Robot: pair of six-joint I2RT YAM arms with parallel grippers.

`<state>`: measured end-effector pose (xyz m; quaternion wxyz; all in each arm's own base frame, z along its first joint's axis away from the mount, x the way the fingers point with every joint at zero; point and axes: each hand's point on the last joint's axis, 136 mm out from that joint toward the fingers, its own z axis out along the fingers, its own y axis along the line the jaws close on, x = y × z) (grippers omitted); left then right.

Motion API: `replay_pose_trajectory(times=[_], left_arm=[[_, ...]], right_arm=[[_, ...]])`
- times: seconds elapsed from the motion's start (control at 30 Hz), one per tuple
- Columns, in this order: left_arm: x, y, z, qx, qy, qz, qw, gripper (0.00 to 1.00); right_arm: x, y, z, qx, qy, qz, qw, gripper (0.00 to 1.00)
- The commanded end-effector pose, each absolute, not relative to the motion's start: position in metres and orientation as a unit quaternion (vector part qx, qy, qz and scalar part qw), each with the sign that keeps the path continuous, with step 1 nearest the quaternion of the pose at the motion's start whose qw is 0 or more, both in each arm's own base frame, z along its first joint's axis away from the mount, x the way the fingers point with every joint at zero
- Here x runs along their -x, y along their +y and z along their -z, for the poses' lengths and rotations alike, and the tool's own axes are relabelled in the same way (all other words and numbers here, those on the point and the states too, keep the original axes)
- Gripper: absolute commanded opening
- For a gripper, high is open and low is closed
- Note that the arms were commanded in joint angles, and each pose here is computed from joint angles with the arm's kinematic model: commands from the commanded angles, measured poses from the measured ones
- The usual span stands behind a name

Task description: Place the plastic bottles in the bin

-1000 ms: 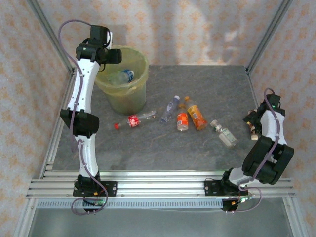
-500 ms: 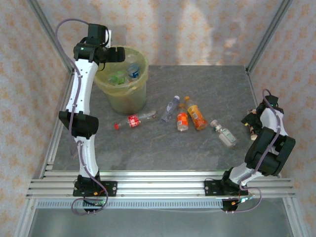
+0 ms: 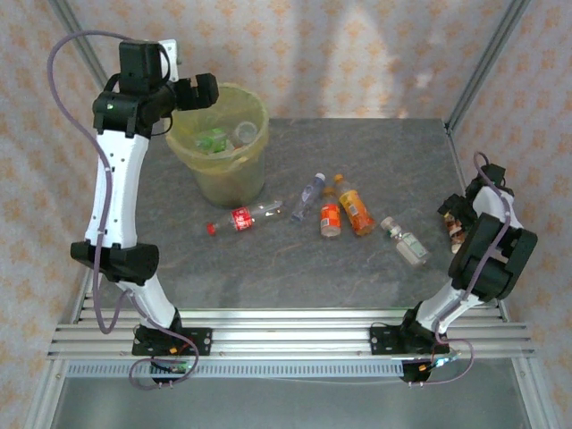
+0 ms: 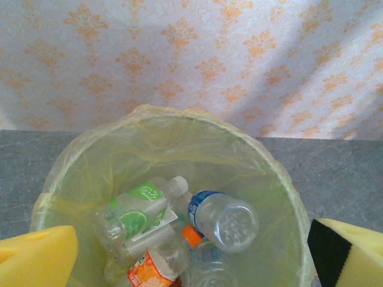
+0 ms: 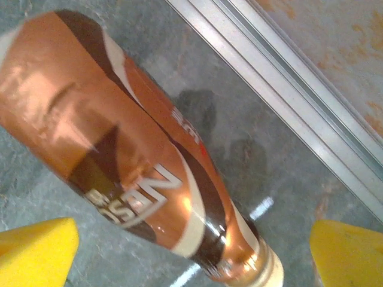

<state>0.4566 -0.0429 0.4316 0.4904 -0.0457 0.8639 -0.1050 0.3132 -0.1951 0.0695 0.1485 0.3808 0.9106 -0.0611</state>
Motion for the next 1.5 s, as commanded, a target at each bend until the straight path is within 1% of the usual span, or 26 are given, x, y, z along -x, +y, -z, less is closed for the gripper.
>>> replay_pose_trajectory(times=[0.0, 0.23, 0.4, 0.63, 0.83, 1.07, 1.23, 1.27, 1.37, 1.47], left_arm=[[-0.455, -0.042, -0.442, 0.056, 0.852, 0.118, 0.508, 1.00], [-0.442, -0.041, -0.460, 0.062, 0.837, 0.125, 0.529, 1.00], [-0.438, -0.040, -0.461, 0.067, 0.835, 0.125, 0.531, 1.00], [-0.438, -0.041, -0.459, 0.071, 0.835, 0.130, 0.530, 1.00], [-0.438, -0.042, -0.459, 0.074, 0.835, 0.135, 0.529, 1.00], [-0.436, -0.039, -0.458, 0.078, 0.835, 0.129, 0.529, 1.00], [-0.435, -0.039, -0.459, 0.080, 0.834, 0.129, 0.530, 1.00], [-0.435, -0.039, -0.458, 0.080, 0.835, 0.129, 0.529, 1.00], [-0.433, -0.038, -0.459, 0.080, 0.834, 0.129, 0.530, 1.00], [-0.433, -0.038, -0.457, 0.083, 0.835, 0.128, 0.529, 1.00]], right_arm=[[-0.330, -0.205, -0.067, -0.367, 0.914, 0.062, 0.160, 0.99], [-0.345, -0.207, -0.050, -0.354, 0.923, 0.043, 0.145, 0.99], [-0.354, -0.201, -0.040, -0.351, 0.926, 0.015, 0.142, 0.94], [-0.355, -0.188, -0.025, -0.352, 0.926, -0.017, 0.133, 0.85], [-0.353, -0.180, -0.012, -0.345, 0.931, -0.011, 0.115, 0.70], [-0.361, -0.171, -0.016, -0.334, 0.936, -0.010, 0.112, 0.51], [-0.368, -0.165, -0.036, -0.316, 0.939, 0.016, 0.133, 0.41], [-0.369, -0.164, -0.041, -0.314, 0.939, 0.019, 0.138, 0.38], [-0.373, -0.159, -0.057, -0.310, 0.938, 0.011, 0.154, 0.24], [-0.376, -0.151, -0.071, -0.304, 0.937, 0.001, 0.174, 0.22]])
